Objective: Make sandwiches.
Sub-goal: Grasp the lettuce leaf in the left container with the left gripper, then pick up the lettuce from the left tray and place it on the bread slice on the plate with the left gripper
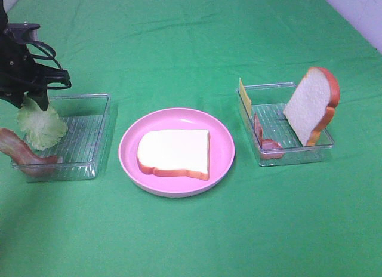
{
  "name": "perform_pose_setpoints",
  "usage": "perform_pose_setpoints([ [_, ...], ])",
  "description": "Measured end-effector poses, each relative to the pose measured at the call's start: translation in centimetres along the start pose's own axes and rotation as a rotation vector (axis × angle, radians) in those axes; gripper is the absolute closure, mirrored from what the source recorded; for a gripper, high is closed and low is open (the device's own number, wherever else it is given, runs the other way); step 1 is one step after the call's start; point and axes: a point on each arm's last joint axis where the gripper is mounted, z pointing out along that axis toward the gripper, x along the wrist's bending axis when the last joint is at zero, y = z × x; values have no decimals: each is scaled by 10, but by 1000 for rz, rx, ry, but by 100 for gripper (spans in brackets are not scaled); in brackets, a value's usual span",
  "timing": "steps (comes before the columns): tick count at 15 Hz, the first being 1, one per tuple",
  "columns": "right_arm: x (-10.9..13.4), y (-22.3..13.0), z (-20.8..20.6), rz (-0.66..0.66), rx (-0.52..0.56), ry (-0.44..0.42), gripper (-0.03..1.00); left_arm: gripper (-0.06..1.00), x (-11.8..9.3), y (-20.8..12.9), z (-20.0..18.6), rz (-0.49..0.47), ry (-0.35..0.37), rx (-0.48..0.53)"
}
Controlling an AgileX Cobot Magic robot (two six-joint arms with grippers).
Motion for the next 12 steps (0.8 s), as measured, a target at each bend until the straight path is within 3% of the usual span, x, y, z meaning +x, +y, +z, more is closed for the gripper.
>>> perform_pose_setpoints([
  [5,0,0,0,0,0,0,28,88,-1,2,0,0,-6,-24],
  [10,0,0,0,0,0,0,28,94,-1,2,0,-6,-11,-23],
  [12,0,0,0,0,0,1,28,94,-5,5,-24,-45,-70,-66],
])
